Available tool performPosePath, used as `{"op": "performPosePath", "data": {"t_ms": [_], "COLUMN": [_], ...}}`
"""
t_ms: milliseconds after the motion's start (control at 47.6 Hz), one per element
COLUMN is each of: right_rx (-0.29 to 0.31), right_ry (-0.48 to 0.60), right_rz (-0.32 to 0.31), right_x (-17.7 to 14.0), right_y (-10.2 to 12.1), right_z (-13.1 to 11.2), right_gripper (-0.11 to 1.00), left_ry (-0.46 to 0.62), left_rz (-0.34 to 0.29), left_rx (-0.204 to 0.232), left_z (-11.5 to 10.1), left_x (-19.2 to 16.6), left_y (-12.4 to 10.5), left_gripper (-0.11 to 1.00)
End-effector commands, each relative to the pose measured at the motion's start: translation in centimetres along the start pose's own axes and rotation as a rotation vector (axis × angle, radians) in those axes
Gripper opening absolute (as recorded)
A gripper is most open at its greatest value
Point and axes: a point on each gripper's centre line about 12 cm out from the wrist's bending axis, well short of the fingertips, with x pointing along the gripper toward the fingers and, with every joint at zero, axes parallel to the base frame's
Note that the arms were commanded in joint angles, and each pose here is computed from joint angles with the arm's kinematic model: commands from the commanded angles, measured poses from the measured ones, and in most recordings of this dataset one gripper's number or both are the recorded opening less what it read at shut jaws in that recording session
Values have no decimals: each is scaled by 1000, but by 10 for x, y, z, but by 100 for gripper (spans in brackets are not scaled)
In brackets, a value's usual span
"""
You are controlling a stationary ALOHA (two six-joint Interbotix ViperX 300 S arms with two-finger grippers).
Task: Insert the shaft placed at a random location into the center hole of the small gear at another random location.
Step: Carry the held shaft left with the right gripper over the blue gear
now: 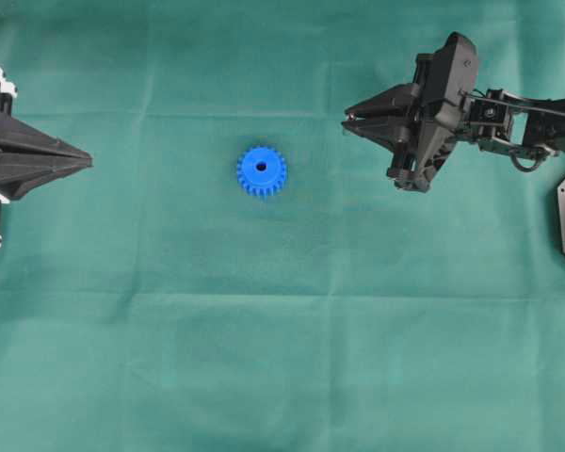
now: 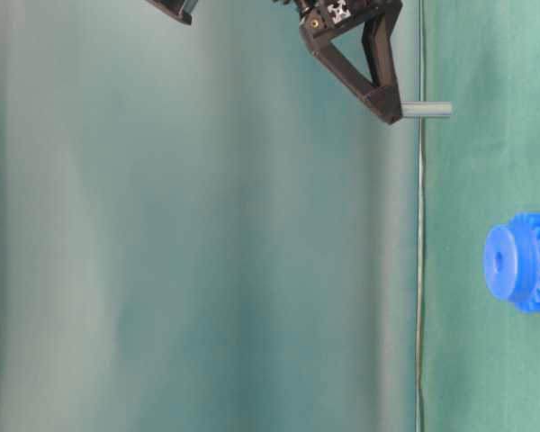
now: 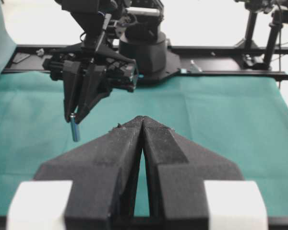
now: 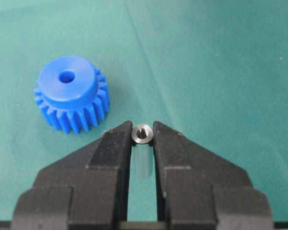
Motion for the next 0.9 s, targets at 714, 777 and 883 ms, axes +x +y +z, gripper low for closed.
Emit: {"op": "performPosePath", "data": {"t_ms": [714,777,883], "right_rx": [-45,-48,-49], "right_ry": [-78,-76,-81], "right_rz": [112,116,121], "right_x": [57,61,66], "right_y": [49,51,54], "right_z": [50,51,54], "right_gripper": [14,14,14], "left_ry": [2,0,0], "left_rz": [-2,-2,-2], "left_rx": [1,1,0], "left_z": [4,5,5], "left_x": [3,2,3], "left_y": [0,0,0], "left_gripper": [0,0,0]}}
